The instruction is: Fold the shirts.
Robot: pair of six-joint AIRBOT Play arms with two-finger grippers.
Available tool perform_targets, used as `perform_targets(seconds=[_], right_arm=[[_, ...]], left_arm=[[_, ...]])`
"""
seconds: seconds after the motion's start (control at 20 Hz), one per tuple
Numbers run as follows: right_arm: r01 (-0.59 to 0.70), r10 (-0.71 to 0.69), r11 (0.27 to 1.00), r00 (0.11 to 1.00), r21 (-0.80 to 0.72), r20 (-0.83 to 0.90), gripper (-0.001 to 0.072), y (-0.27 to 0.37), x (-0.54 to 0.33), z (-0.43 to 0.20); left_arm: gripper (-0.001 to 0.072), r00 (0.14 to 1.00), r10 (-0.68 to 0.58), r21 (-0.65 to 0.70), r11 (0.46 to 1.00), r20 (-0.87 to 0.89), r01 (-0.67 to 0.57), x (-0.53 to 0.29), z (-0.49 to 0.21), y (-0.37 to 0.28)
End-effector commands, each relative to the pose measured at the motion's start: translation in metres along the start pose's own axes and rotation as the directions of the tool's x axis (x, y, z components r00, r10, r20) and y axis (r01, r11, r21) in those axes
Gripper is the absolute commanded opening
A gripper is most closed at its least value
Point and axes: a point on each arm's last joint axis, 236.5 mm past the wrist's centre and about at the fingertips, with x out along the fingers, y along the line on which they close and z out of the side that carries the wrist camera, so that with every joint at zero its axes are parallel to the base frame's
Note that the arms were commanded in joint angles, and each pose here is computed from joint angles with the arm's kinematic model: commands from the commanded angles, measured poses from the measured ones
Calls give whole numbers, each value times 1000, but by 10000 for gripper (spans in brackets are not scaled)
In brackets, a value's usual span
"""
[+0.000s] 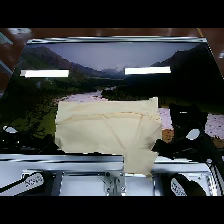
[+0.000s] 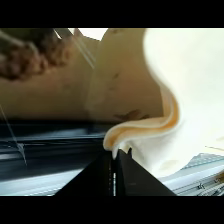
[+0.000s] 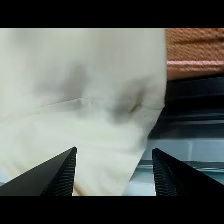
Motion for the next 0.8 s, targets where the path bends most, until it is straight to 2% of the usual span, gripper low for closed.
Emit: perform_targets(seconds=[0.0, 0.05, 0.1, 0.3, 0.35, 0.4, 0.45, 0.5, 0.6, 0.65, 0.75], right_arm=[[2, -2, 1000, 1000, -15, -8, 591, -1, 1, -2], [-13, 13, 1000, 1000, -2, 11, 509, 3, 1, 2], [-35, 34, 999, 999, 14, 35, 490, 7, 2, 7], [-57, 54, 997, 997, 44, 59, 497, 7, 13, 8], [-49, 47, 998, 997, 40, 58, 458, 5, 13, 7], [-49, 47, 998, 997, 38, 60, 368, 5, 13, 8], [-49, 47, 998, 997, 37, 64, 364, 5, 13, 9], [-49, 46, 998, 997, 38, 69, 307, 5, 13, 10], [-66, 63, 997, 995, 35, 79, 108, 9, 12, 12], [-89, 88, 996, 993, 15, 80, 73, 15, 12, 13], [-161, 168, 982, 983, -94, 73, 72, 36, 6, 13]], left_arm=[[39, 1000, -1, 0, 1000, 0, 1, 0, 0, 0], [39, 1000, -1, 1, 1000, 0, 1, 0, 0, 0], [39, 1000, -4, 0, 1000, 1, 4, 0, 0, -1], [39, 1000, -20, -2, 1000, 0, 20, -1, 0, -5], [39, 1000, -19, -2, 1000, 1, 19, -1, 1, -5], [39, 1000, -19, -2, 1000, 2, 19, -1, 1, -5], [39, 1000, -19, -2, 1000, 2, 19, -1, 1, -5], [39, 1000, -19, -2, 1000, 2, 19, -1, 1, -5], [39, 1000, -18, -2, 1000, 3, 18, -1, 1, -5], [39, 1000, -18, -1, 1000, 5, 18, -1, 2, -5], [37, 999, -18, 45, 999, 41, 16, -9, 12, -9]])
